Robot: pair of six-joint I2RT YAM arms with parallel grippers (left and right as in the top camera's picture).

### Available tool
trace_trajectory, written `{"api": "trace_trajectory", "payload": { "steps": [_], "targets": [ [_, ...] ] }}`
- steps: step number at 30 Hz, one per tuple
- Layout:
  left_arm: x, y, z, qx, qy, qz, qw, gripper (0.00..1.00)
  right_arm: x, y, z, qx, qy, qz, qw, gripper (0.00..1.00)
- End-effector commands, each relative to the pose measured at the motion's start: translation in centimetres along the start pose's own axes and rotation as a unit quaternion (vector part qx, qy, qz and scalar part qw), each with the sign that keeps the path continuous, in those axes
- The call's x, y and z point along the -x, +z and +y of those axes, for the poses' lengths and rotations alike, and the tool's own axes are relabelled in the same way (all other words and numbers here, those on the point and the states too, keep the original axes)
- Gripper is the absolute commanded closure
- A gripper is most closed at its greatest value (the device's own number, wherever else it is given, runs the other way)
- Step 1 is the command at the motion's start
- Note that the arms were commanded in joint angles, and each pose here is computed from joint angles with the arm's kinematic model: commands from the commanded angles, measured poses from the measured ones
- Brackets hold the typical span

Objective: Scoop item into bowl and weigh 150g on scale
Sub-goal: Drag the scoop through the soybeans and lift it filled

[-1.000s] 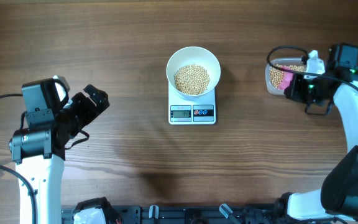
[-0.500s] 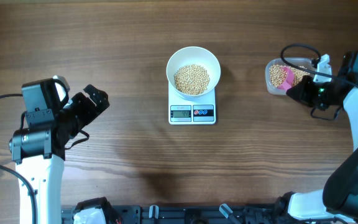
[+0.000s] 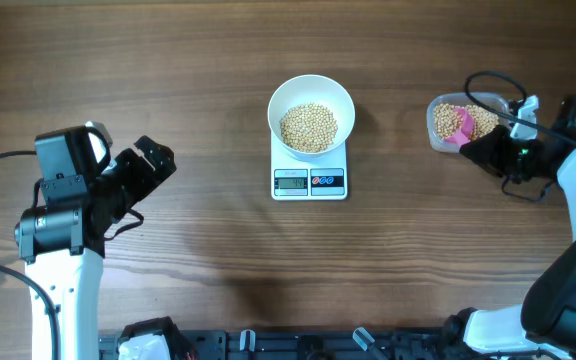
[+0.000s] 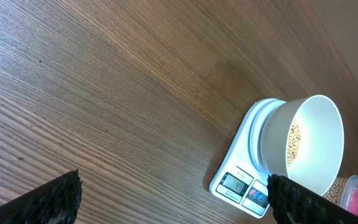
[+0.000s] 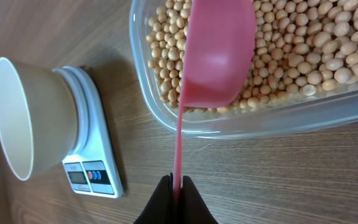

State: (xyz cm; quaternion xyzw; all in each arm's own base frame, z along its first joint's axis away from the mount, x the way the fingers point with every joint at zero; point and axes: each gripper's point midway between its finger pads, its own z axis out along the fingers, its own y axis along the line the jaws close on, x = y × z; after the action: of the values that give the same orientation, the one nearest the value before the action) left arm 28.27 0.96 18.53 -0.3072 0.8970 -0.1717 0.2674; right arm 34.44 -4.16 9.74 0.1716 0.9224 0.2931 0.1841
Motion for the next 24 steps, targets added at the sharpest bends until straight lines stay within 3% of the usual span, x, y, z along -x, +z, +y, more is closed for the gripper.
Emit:
{"api": "trace_trajectory", "payload": {
  "steps": [1, 16, 24],
  "targets": [
    [0.2, 0.1, 0.3, 0.007, -0.001, -0.002, 1.0, 0.0, -0.3, 0.1, 0.3, 0.032, 0.017, 0.004, 0.999, 0.96],
    [0.1, 0.1, 0.4, 0.007, -0.001, -0.002, 1.0, 0.0, 0.8, -1.1, -1.4, 0.027, 0.044, -0.025, 0.998, 0.96],
    [0.1, 0.1, 0.4, 0.007, -0.001, -0.001, 1.0, 0.0, 2.0, -3.0, -1.2, 0.091, 0.064, -0.057, 0.992, 0.96]
  ]
}}
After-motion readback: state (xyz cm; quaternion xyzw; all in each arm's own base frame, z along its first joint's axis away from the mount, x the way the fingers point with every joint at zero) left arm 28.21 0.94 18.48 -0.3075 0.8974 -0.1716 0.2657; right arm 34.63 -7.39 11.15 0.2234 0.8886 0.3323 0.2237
